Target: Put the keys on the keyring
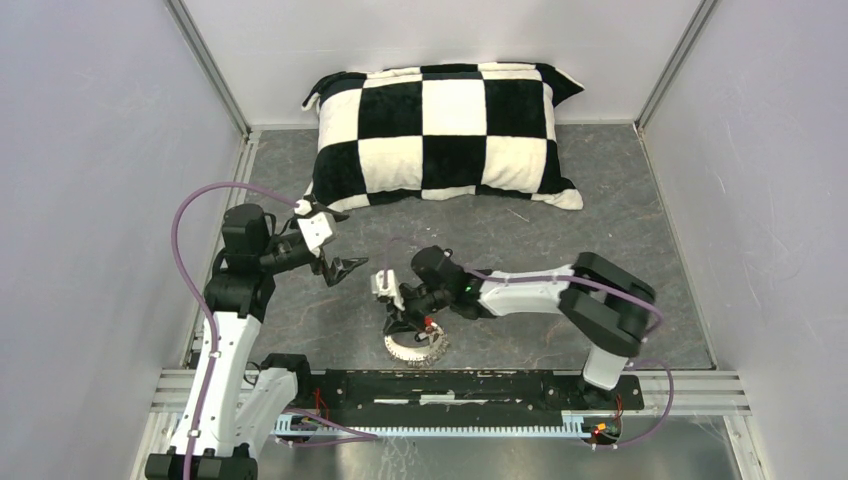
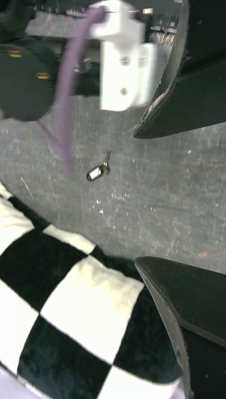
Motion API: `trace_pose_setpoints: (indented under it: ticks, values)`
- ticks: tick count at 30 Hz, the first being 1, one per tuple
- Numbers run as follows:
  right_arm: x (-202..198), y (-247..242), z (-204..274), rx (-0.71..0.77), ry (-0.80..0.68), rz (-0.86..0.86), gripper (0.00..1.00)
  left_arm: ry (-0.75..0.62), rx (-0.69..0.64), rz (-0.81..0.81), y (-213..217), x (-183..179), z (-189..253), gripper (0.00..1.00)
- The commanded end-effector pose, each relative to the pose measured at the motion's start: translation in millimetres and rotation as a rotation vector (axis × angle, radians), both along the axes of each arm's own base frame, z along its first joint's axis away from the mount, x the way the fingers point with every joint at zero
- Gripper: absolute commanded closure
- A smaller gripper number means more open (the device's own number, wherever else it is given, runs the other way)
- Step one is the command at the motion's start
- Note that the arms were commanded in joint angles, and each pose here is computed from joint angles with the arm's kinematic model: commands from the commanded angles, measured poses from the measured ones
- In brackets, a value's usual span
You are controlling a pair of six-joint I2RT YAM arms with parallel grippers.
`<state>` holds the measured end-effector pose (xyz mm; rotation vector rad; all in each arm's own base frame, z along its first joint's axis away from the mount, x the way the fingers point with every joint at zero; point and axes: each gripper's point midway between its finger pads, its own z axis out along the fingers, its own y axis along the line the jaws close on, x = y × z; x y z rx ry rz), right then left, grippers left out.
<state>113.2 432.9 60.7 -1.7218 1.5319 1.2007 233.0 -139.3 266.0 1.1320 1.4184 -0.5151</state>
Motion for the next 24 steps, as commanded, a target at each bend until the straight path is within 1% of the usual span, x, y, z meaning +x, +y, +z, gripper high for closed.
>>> trace_pose_setpoints:
  ticks: [1, 4, 7, 8, 9, 10, 11, 13, 17, 20, 24]
  values:
    - [21, 5, 73, 0.211, -0.107, -0.109, 1.0, 0.056, 0.003, -0.143, -12, -27, 0, 0.0]
    - [25, 2, 97, 0.271, -0.132, -0.149, 1.0, 0.143, 0.009, -0.214, -16, -44, -12, 0.01]
    - [29, 1, 117, 0.316, -0.152, -0.183, 1.0, 0.226, 0.011, -0.289, -20, -62, -21, 0.1]
    - [30, 0, 126, 0.337, -0.16, -0.193, 1.0, 0.23, 0.022, -0.325, -22, -69, -24, 0.13]
    - [31, -1, 134, 0.358, -0.167, -0.201, 1.0, 0.219, 0.042, -0.364, -22, -77, -27, 0.16]
    - [31, -1, 142, 0.378, -0.172, -0.206, 1.0, 0.174, 0.072, -0.41, -21, -84, -31, 0.19]
    - [32, -1, 148, 0.392, -0.175, -0.214, 0.99, 0.173, 0.09, -0.447, -20, -96, -35, 0.21]
    - [31, -2, 159, 0.417, -0.178, -0.218, 0.99, 0.125, 0.127, -0.504, -18, -109, -39, 0.25]
    - [25, -3, 178, 0.463, -0.181, -0.21, 0.99, 0.079, 0.161, -0.532, -18, -117, -40, 0.29]
    - [21, -3, 186, 0.48, -0.171, -0.202, 0.99, 0.04, 0.156, -0.546, -19, -120, -38, 0.31]
    - [16, -4, 197, 0.5, -0.178, -0.201, 0.99, 0.025, 0.108, -0.558, -25, -122, -29, 0.37]
